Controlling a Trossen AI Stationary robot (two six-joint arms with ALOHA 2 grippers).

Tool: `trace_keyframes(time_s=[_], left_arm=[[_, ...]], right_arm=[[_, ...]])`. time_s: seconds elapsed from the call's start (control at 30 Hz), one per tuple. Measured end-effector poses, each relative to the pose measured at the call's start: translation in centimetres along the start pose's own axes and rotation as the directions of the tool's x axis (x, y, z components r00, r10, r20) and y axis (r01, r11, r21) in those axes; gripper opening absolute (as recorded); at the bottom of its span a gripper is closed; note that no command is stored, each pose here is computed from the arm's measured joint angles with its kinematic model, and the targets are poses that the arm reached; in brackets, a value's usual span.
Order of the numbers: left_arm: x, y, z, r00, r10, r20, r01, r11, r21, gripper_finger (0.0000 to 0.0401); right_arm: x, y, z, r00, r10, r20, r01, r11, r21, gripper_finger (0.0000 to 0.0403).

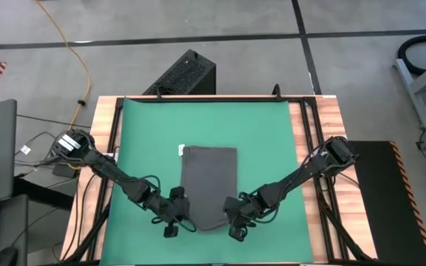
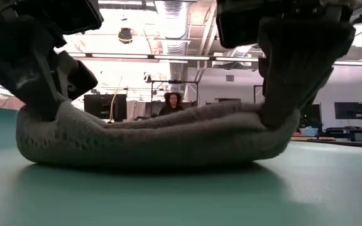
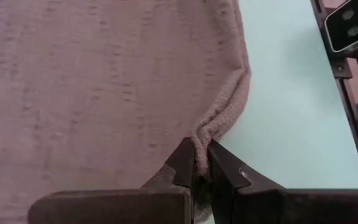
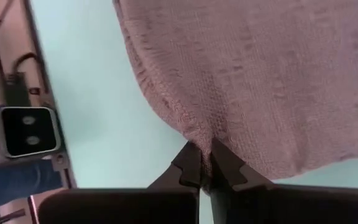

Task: Roll towel into tight, uniform cylinder
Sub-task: Roll the gray towel

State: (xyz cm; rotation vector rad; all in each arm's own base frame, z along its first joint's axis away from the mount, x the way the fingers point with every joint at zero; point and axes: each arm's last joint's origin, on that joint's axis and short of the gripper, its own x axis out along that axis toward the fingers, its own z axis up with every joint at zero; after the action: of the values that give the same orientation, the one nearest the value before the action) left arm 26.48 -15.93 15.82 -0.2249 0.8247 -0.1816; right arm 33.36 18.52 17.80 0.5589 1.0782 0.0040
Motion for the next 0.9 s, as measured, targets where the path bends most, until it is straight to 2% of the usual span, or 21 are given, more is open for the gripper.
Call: trace_keyframes(time_s=[0.23, 0.47, 0.63, 0.9], left_arm=[[0.0, 0.3, -0.1, 1.000, 0.010, -0.015, -0.010, 1.000, -0.021, 0.0005], [0.0, 0.9, -0.5, 0.993, 0.115, -0.030, -0.115, 0.993, -0.018, 0.0005], [0.1, 1.8, -0.2, 0.987, 0.160, -0.028, -0.161, 0.986, -0.048, 0.0005], [-0.3, 1.8, 0.7, 0.996, 0.089, 0.007, -0.088, 0.989, -0.118, 0.0005]], right_arm=[[-0.1, -0.1, 0.3, 1.000, 0.003, 0.008, -0.004, 0.999, 0.053, 0.0026], [-0.1, -0.9, 1.1, 1.000, -0.015, 0.011, 0.013, 0.981, 0.194, 0.0025], [-0.1, -1.2, 1.3, 1.000, 0.002, -0.019, 0.002, 0.976, 0.217, 0.0027], [-0.1, -0.3, 0.1, 0.999, 0.019, -0.050, -0.010, 0.984, 0.176, 0.0025]])
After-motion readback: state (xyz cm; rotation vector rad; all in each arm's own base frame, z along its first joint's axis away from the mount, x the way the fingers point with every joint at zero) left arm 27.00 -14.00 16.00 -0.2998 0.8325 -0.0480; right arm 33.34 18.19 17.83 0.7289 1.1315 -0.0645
